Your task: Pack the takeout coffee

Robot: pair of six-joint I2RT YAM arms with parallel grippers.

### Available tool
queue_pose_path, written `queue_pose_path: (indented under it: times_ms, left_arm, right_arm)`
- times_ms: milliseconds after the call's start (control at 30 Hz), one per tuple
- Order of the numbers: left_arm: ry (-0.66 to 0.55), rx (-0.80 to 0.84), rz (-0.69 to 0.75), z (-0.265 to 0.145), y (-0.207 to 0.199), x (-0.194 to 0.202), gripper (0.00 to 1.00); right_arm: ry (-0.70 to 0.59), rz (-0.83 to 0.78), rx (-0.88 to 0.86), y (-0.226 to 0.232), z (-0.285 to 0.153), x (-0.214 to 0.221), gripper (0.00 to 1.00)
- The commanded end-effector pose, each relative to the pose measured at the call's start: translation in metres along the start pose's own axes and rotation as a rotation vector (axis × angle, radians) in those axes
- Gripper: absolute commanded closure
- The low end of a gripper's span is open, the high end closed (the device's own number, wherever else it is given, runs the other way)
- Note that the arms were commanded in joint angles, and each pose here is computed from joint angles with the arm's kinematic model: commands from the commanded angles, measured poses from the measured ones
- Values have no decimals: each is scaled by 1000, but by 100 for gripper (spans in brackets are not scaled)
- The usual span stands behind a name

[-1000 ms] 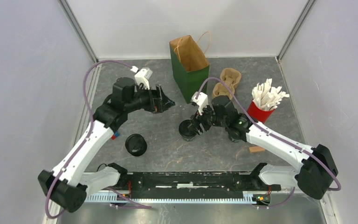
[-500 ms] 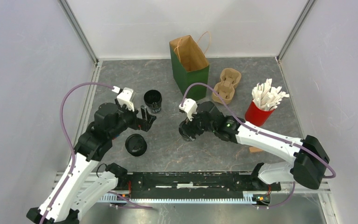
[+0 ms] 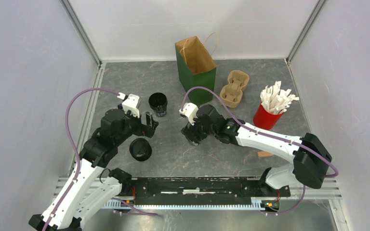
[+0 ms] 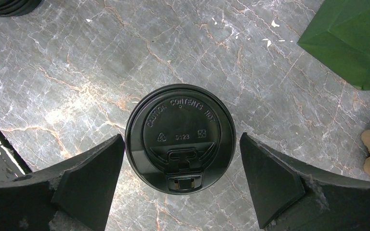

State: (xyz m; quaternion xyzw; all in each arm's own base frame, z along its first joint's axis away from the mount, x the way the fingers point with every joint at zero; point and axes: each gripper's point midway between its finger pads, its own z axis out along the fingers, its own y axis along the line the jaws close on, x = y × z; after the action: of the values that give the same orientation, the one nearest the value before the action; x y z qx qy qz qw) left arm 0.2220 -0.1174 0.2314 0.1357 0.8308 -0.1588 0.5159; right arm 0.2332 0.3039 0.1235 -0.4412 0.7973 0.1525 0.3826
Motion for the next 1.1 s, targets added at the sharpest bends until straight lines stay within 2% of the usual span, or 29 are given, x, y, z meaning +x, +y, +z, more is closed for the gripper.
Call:
queue_pose_path:
  times_ms: [0,333,733,1067]
  left_arm:
    - [-29,-24,56,0,6,-8,0]
    - [-30,-31,58,-1,8,-6,0]
    - [-27,-38,58,0,9,-6,0]
    - [-26,-43,58,0,10,-5,0]
  right_arm:
    - [-41,-14,18,-3,1,-17,4]
    - [-11,-15,13,-2,9,-4,7]
    - [-8,-21,-7,1,9,-1,22]
    - [-19,4,16,-8,0,0,24]
